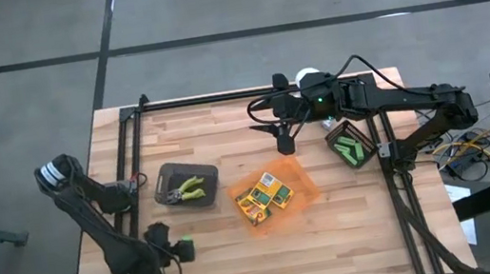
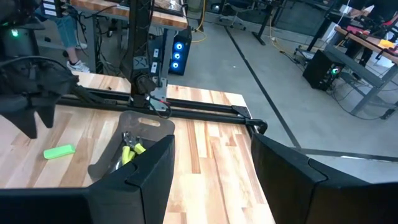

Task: Pick & Place School Supplies
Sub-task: Put the green eraser into the black basket

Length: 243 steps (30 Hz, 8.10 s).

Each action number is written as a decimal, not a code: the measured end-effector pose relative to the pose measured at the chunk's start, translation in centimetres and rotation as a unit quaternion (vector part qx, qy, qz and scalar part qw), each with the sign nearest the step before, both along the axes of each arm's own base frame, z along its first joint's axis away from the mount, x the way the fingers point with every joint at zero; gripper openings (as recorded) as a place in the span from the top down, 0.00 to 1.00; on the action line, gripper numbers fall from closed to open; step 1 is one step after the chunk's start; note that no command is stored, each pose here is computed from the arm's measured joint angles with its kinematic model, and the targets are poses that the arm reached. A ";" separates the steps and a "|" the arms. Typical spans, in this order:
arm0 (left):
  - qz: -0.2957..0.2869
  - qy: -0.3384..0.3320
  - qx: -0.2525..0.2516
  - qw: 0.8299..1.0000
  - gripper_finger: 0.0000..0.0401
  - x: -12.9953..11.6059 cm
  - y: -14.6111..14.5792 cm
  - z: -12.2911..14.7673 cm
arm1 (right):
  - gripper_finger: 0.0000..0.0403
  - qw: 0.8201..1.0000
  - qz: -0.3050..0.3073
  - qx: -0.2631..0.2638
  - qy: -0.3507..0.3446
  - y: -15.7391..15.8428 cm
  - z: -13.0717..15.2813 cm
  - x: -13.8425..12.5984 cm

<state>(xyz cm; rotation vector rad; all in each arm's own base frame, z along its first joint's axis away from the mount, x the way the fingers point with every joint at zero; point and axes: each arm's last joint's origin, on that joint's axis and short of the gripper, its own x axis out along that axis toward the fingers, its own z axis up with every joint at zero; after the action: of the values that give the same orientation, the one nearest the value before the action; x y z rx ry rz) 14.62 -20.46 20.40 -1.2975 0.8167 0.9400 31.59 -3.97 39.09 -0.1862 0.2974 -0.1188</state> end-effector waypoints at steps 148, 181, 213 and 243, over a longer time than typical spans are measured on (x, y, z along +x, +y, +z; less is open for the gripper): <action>-0.303 -0.147 0.563 0.755 0.78 9.4 5.4 6.9 | 0.49 1.000 0.000 0.000 0.000 0.0 0.0 0.0; -0.395 -0.262 0.514 0.715 0.78 12.0 14.6 11.5 | 0.49 0.998 -0.016 0.056 -0.008 0.0 0.0 0.0; -0.409 -0.302 0.499 0.701 0.78 12.4 22.1 12.2 | 0.49 0.991 0.113 0.044 0.054 0.8 -1.4 0.1; -0.417 -0.298 0.501 0.697 0.78 12.4 22.3 12.2 | 0.49 0.991 0.117 0.049 0.032 0.8 -3.0 2.9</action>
<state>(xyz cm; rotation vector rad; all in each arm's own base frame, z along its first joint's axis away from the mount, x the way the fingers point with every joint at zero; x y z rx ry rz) 27.01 1.87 32.57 -0.1111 0.1862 0.0706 34.46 -3.14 36.09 -0.1261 0.3419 0.1341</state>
